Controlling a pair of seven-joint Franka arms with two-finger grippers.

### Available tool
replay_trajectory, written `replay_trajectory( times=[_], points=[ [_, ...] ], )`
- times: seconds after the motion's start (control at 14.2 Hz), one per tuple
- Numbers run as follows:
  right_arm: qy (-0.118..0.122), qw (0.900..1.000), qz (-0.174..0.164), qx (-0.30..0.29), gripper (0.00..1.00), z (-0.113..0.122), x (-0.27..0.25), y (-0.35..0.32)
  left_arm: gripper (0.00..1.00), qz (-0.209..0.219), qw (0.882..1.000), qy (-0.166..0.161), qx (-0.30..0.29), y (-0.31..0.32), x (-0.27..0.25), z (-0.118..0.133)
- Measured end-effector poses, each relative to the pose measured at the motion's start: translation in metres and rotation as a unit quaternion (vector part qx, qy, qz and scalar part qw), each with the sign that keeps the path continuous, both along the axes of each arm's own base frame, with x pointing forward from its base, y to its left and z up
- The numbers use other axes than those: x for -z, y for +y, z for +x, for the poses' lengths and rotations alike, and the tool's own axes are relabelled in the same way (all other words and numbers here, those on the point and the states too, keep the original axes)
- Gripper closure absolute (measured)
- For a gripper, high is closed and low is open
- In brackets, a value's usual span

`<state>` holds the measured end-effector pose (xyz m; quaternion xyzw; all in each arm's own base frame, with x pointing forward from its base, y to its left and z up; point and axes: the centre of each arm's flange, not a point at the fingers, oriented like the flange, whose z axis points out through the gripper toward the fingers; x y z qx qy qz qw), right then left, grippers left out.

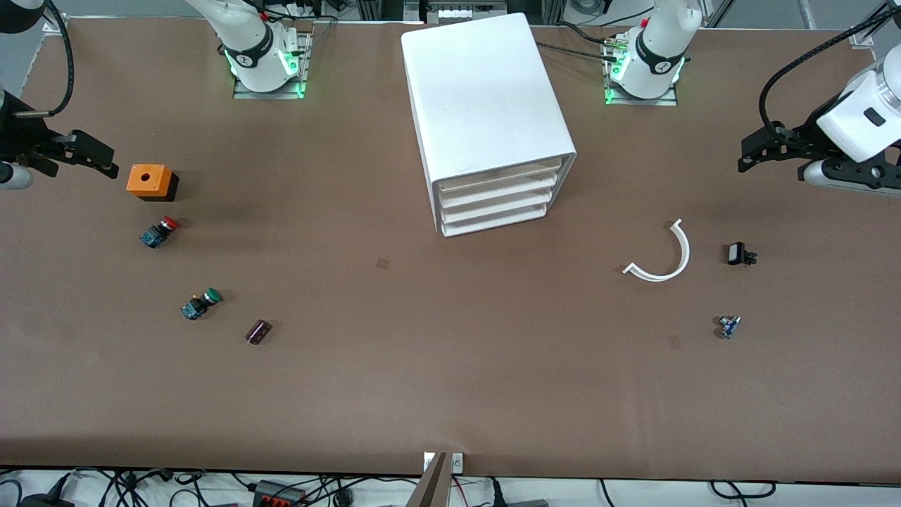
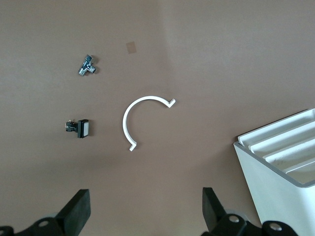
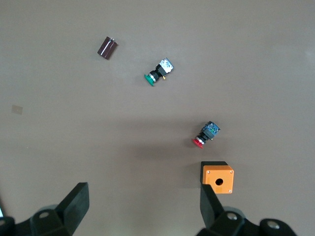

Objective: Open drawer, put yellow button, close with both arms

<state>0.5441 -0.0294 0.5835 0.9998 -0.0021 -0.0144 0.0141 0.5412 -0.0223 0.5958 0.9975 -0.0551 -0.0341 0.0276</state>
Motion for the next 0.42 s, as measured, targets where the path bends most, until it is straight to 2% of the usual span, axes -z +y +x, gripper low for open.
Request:
replay_trajectory(
  times=[0.42],
  points=[
    [0.001,1.0,0.0,0.0,0.0,0.0003,0.0006,0.0,0.0,0.0,1.0,0.0,0.001,-0.0011,0.0,-0.0001]
  ],
)
